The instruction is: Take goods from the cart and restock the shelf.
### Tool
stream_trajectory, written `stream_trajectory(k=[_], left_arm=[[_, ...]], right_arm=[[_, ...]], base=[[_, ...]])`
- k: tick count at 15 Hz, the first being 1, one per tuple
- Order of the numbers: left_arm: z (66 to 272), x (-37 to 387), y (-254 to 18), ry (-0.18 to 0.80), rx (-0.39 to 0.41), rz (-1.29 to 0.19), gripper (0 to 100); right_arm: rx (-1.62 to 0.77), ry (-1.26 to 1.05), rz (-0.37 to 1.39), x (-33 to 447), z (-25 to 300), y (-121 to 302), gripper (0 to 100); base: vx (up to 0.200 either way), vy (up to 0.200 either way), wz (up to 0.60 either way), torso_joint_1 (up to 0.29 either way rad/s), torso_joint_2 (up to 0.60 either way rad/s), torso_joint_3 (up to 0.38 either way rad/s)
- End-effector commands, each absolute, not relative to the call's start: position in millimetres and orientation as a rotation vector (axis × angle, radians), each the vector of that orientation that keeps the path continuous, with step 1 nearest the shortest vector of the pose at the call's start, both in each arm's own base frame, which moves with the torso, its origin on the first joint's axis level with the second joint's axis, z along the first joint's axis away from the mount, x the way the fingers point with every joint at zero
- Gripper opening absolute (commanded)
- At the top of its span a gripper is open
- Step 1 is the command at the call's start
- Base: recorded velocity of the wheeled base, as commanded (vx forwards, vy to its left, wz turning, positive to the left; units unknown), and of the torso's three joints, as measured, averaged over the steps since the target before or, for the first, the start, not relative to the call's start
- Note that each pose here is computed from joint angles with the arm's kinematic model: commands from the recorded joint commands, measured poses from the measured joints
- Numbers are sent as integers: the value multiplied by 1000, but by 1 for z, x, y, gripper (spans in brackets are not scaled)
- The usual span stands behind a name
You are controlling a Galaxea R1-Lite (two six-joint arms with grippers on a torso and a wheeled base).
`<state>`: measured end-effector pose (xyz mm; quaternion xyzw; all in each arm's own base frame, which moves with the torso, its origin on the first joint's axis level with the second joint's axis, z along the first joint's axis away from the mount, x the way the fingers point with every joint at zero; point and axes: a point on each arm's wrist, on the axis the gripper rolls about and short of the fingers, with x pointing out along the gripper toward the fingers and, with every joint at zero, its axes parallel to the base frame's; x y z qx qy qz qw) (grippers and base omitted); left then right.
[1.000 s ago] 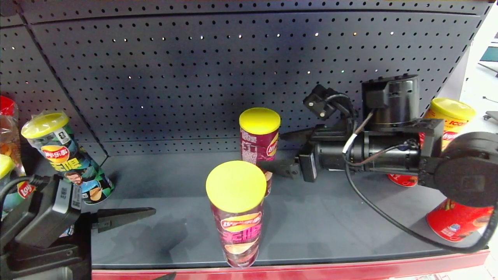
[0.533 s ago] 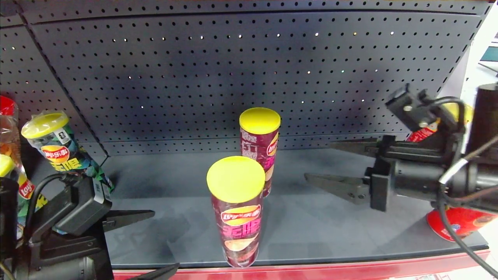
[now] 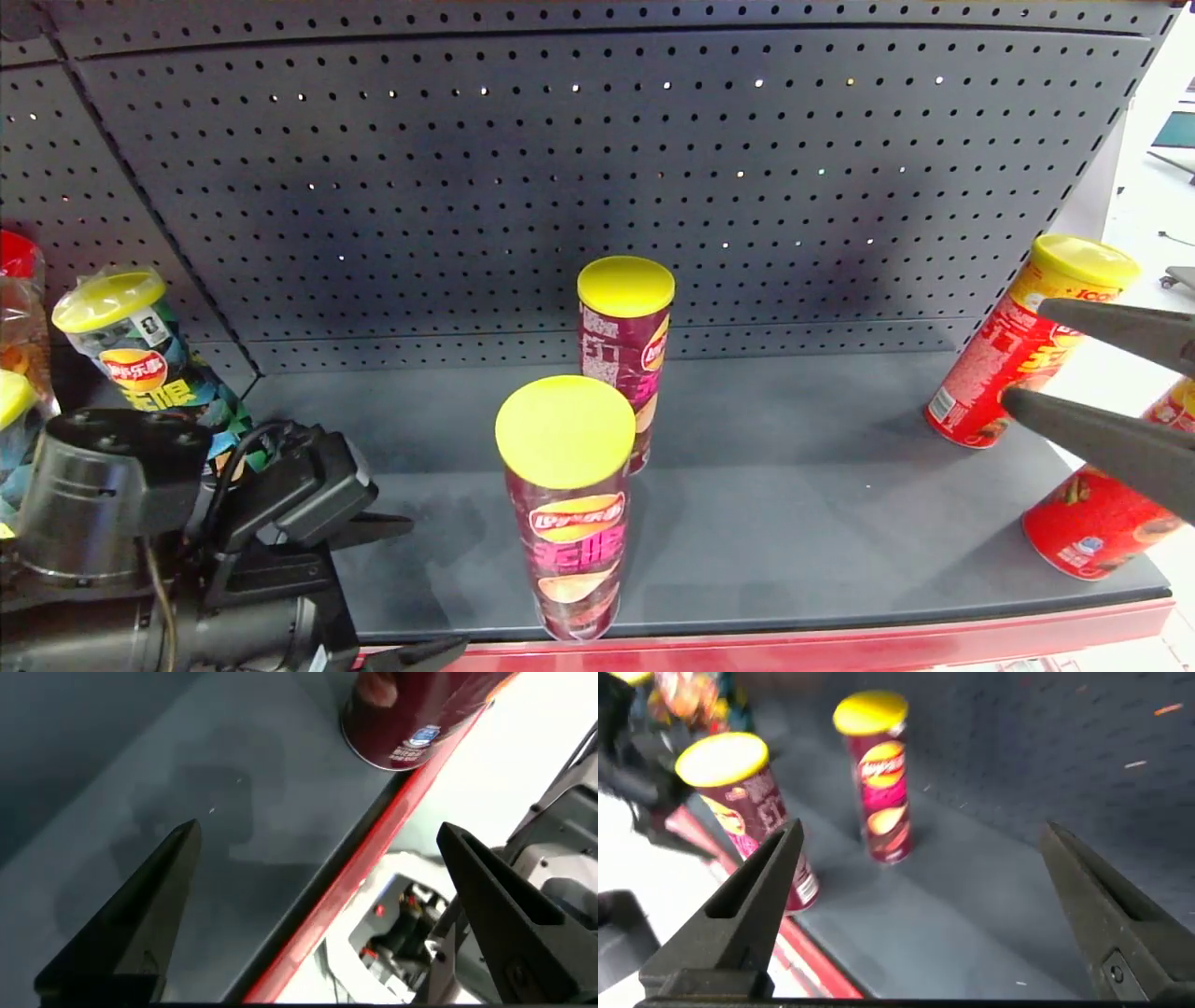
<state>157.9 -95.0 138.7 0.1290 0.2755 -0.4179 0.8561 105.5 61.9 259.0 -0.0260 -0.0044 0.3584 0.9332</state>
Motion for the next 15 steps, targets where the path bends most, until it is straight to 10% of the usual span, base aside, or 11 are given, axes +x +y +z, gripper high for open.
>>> stream_trajectory(k=[1, 15], left_arm=[[130, 175, -111, 635, 290, -899, 100], [124, 207, -134, 665, 305, -900, 100]], right_arm=[[-37, -67, 709, 92, 266, 52, 100], [-26, -90, 693, 102, 282, 55, 100]], base=[[0, 0, 0, 0, 0, 0], [0, 0, 0, 0, 0, 0]])
